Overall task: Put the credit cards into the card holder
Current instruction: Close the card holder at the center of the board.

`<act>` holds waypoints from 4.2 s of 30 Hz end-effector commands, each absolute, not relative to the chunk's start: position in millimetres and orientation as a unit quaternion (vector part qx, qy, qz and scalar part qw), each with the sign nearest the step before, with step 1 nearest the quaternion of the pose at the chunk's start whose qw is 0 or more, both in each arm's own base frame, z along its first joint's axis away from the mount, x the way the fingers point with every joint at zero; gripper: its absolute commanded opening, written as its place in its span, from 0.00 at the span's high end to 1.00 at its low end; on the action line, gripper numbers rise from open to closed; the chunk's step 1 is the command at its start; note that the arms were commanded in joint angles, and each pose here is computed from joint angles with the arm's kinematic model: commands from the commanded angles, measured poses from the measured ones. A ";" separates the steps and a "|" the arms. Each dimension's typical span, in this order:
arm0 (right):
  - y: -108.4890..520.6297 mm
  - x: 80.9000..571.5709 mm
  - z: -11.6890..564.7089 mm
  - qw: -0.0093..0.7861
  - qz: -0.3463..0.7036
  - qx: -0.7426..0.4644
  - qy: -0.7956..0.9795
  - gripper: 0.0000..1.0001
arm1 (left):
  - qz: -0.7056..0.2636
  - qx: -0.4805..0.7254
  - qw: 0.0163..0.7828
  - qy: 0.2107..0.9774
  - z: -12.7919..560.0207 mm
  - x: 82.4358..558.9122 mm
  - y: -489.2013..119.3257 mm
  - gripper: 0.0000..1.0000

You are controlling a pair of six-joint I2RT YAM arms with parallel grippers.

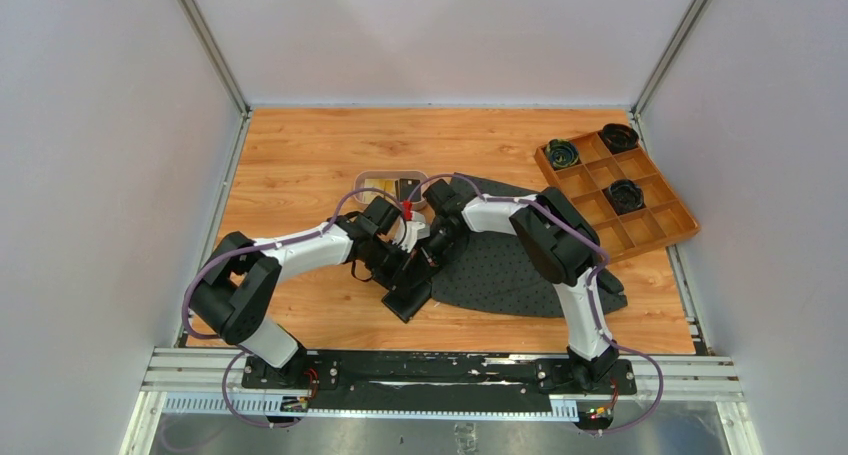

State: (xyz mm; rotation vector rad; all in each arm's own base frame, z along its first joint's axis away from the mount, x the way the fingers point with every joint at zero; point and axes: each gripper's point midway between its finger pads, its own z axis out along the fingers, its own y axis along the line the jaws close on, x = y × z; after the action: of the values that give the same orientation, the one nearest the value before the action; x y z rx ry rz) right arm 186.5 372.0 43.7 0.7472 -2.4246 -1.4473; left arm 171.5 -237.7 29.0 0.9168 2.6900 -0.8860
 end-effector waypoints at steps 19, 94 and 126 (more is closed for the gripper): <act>384.2 151.7 32.0 0.149 -0.487 0.296 -0.808 0.96 | -0.269 0.301 0.082 0.911 11.4 169.3 -225.1 1.00; 368.8 159.5 12.3 0.136 -0.439 0.293 -0.839 1.00 | -0.267 0.231 0.094 0.931 17.0 162.2 -215.2 0.92; 365.8 156.6 4.3 0.125 -0.417 0.305 -0.847 1.00 | -0.209 0.217 0.217 0.928 51.3 176.4 -216.3 0.78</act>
State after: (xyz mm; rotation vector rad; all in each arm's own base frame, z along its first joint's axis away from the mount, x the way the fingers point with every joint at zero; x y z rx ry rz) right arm 165.7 375.0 34.7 0.8376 -2.3966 -1.3718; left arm 171.2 -220.7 40.6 0.6405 2.6132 -0.6182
